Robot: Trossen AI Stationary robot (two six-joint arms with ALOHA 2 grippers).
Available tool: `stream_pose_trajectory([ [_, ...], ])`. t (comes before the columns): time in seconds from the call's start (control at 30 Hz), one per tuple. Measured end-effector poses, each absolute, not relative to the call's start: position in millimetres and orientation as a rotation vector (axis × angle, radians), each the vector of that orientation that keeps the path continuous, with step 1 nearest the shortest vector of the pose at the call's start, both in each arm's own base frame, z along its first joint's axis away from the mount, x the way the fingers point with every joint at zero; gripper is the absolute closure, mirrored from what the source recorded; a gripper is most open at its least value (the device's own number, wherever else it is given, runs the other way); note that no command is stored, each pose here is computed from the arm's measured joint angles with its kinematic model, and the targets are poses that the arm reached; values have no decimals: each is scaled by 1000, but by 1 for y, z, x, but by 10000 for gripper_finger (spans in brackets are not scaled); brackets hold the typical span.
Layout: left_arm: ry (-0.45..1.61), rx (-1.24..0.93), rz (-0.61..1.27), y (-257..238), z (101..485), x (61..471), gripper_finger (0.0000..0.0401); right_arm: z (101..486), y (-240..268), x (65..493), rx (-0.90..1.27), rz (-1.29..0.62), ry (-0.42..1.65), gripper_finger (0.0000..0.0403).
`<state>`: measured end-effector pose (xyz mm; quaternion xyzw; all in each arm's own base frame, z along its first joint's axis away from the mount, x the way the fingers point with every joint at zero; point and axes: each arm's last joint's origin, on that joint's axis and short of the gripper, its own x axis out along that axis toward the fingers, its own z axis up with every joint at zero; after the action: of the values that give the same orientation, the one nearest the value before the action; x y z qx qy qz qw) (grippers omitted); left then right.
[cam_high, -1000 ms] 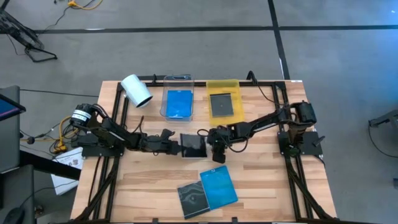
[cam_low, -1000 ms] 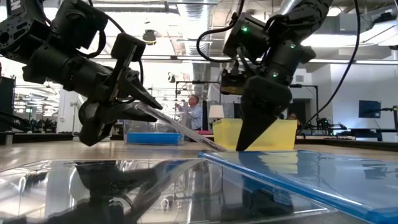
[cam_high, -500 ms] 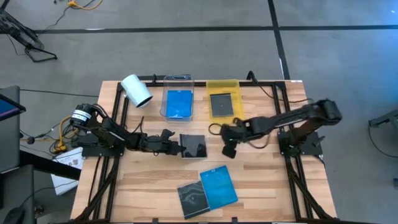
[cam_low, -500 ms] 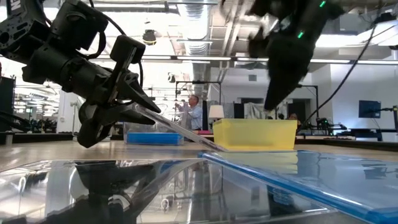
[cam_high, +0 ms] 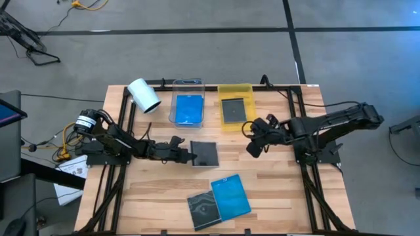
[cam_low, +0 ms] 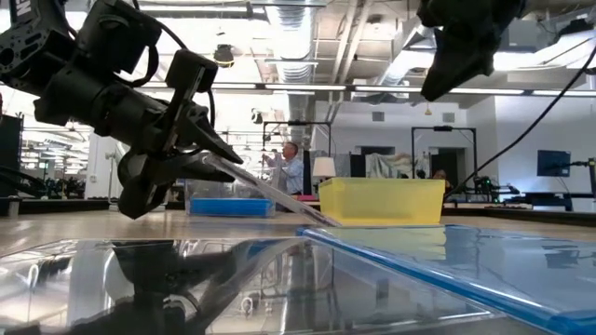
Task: Pick & place jewel cases by type
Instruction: Put the left black CD case into the yellow bin
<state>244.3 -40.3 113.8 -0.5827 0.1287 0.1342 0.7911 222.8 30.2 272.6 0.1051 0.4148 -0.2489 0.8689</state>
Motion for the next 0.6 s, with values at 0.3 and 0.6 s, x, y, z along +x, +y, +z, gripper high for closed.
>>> stream_pose_trajectory([
  [0.3,244,-1240,256,-41,118,246,321,254,33,238,189,-536,948,294],
  [0.6,257,-1235,240,-41,118,246,360,237,35,248,187,-555,1015,294],
])
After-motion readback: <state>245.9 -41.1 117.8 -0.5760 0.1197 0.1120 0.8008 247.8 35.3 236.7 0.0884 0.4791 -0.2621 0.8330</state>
